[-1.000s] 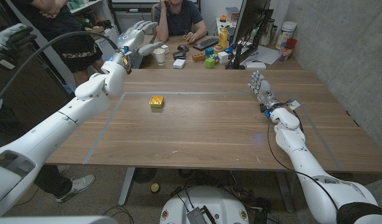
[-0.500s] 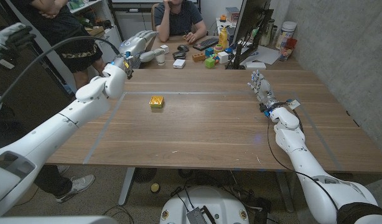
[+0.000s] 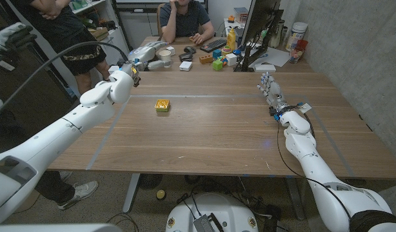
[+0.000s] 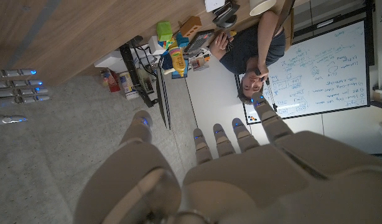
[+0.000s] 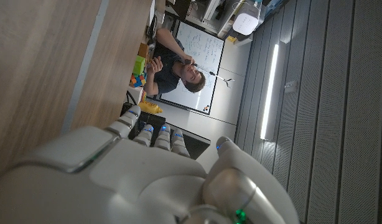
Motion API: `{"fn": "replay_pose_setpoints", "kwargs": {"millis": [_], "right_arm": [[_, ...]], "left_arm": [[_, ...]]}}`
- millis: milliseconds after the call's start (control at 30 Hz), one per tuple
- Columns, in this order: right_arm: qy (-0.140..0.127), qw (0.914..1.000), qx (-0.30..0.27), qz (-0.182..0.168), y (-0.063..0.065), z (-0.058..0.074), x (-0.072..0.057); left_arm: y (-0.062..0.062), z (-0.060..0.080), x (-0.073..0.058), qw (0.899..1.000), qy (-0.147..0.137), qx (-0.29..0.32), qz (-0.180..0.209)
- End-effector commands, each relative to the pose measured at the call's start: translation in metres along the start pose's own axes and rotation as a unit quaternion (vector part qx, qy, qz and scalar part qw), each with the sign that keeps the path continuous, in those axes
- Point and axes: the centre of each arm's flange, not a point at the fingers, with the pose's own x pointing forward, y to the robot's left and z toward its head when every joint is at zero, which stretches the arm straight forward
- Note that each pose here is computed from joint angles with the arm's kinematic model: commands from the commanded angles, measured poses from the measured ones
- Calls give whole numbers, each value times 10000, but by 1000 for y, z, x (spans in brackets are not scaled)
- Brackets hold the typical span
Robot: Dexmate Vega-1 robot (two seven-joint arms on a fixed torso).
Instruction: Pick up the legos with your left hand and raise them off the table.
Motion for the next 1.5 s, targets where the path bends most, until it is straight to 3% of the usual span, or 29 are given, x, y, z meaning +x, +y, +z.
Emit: {"fn": "replay_pose_setpoints", "kwargs": {"millis": [33,933,1500], "right_arm": [[-33,10000,-20,-5,0,1,1],[-82,9999,-86,42,4,6,4],[-126,9997,-190,59,6,11,3]], "left_arm": [[-16,2,-9,9986,23,-4,-528],[-35,-14,-31,9871,431,605,-1417],[-53,-19,-25,9830,532,1093,-1374]]}}
